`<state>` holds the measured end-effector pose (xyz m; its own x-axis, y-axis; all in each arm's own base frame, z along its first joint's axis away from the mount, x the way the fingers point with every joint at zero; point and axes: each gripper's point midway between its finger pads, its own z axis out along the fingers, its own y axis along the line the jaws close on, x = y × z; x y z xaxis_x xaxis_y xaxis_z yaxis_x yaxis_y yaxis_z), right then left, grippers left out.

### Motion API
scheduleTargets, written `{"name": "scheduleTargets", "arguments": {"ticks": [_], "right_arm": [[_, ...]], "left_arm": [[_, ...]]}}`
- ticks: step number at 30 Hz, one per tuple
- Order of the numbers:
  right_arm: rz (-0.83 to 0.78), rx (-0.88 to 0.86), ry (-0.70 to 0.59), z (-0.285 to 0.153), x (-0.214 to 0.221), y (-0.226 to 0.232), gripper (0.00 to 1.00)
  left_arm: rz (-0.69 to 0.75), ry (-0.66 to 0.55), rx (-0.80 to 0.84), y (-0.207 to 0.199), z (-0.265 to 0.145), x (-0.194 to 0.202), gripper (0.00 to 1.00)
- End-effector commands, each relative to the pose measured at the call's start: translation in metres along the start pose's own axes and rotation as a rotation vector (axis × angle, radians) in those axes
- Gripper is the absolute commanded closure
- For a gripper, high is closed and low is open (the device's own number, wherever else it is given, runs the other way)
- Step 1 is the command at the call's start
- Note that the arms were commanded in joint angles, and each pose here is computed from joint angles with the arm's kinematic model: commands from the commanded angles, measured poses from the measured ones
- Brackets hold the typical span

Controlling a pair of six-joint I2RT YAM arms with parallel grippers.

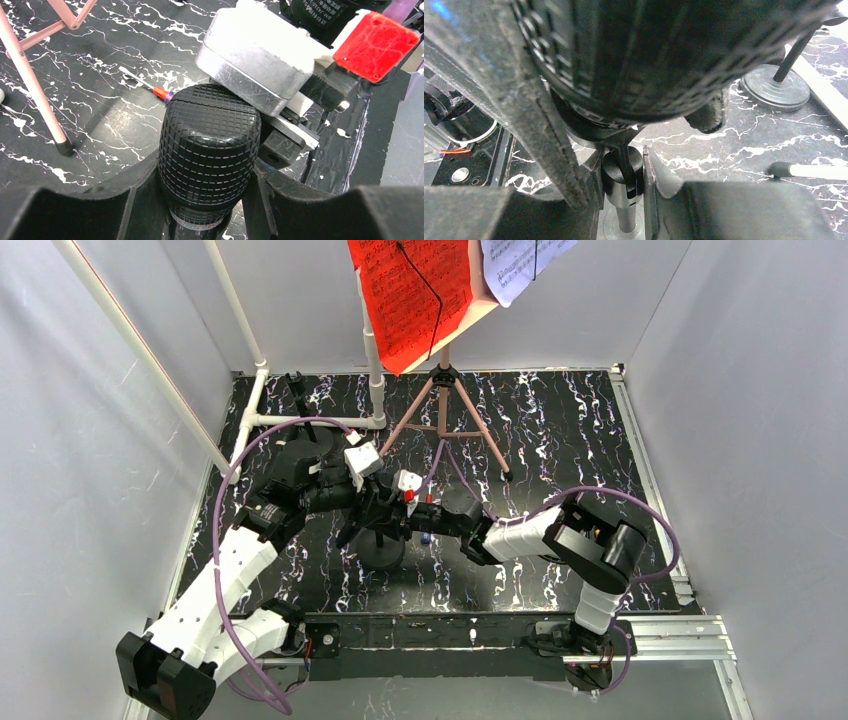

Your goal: Pack up the instrument practice props

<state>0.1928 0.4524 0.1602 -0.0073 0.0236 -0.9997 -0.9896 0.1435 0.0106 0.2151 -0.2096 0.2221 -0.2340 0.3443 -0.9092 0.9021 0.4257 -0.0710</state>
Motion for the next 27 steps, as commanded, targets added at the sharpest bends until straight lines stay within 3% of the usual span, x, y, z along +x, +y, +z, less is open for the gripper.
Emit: {"name": "scheduleTargets", "arguments": {"ticks": [1,12,27], "right_arm": [[0.033,0.019,0.052,0.006,0.019,-0.007,0.99],[0.078,0.028,0.232,-0.013,0.100,-0.003,0.99],[0.116,0.035,0.325,-0.029,0.139,0.000,0.99]], "left_arm": [[0.002,-0.058,0.114,-0.029,-0.008,-0.019,1.00],[0.048,-0.201,0.106,-0.034,-0.024,-0.072,1.00],[0.118,-0.348,0.072,-0.038,-0.049,-0.126,1.00]]}}
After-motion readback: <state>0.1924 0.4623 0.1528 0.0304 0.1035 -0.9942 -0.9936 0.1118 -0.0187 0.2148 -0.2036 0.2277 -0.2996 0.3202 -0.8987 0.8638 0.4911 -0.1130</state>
